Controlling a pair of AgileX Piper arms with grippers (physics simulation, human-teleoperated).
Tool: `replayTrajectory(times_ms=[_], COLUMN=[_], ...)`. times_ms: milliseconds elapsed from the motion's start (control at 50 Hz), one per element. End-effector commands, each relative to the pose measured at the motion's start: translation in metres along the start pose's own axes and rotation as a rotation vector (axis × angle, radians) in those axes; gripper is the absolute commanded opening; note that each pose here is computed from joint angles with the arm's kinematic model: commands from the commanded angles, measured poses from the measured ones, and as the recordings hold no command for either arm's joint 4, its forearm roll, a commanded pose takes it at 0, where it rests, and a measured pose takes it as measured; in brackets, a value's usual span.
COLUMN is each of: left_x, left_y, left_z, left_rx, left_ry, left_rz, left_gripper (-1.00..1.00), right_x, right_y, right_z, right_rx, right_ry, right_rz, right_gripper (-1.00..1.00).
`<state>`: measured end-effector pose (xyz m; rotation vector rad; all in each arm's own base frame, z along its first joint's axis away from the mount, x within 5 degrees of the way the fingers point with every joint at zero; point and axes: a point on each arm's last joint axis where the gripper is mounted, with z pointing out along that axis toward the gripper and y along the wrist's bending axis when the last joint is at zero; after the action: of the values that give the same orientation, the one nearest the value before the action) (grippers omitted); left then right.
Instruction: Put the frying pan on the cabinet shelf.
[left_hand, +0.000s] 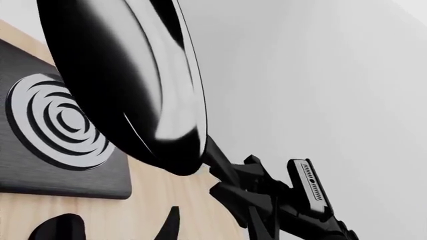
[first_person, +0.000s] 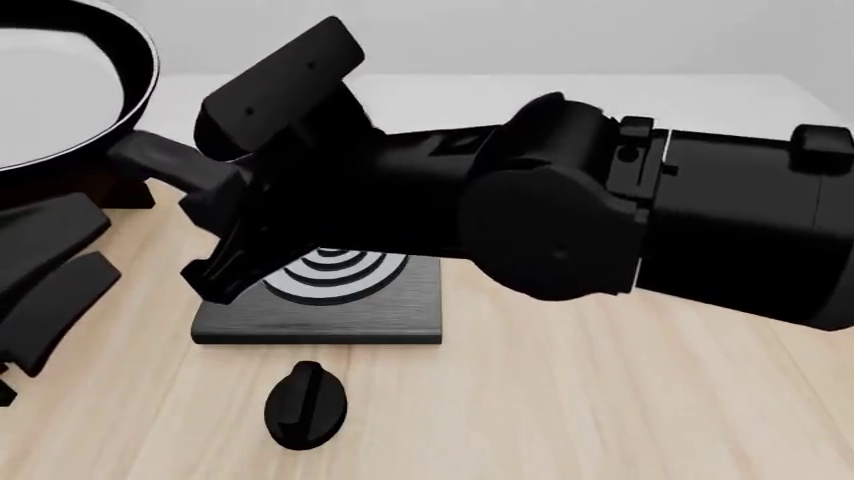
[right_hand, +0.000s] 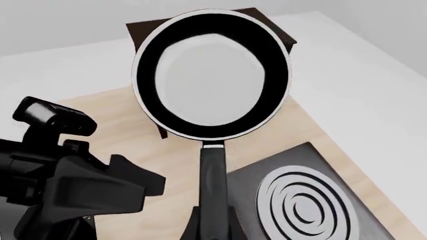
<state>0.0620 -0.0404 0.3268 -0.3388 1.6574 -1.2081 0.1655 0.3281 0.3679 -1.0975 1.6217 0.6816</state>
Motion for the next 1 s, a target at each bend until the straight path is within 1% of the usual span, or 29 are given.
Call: replayTrajectory(times_ms=[20,240,440,540,760,860,1000], left_x=[0.002,0.001,0.002,0.004,0.004,0.006,0.004], left_y=[0.003,0.001,0.002,0.005,0.005,0.008,0.005], left_z=[0.001,0.001,0.002,0.004,0.004,0.005,0.005], left_rx=[-0.005,-0.004,-0.005,-0.005,-0.005,-0.012,-0.011], left_ry=[0.001,0.0,0.007,0.01,0.012,0.014,0.013], left_rz=[-0.001,-0.005,-0.009,-0.009,-0.006,-0.008,-0.004], left_gripper=[1.0,1.0,1.0,1.0,1.0,1.0,1.0], right_x=[-0.015,-0.007,0.003,0.004,0.005,0.002,0.001], right_y=[0.007,0.012,0.015,0.018,0.025,0.027,0.035], right_z=[-0.01,-0.014,-0.01,-0.009,-0.009,-0.011,-0.011], right_rx=[-0.019,-0.03,-0.035,-0.045,-0.061,-0.068,-0.089], right_ry=[-0.06,-0.056,-0.052,-0.054,-0.06,-0.071,-0.076], right_rz=[0.011,-0.006,0.003,0.006,0.009,0.01,0.005], right_gripper=[-1.0,-1.0,-1.0,-1.0,-1.0,-1.0,-1.0])
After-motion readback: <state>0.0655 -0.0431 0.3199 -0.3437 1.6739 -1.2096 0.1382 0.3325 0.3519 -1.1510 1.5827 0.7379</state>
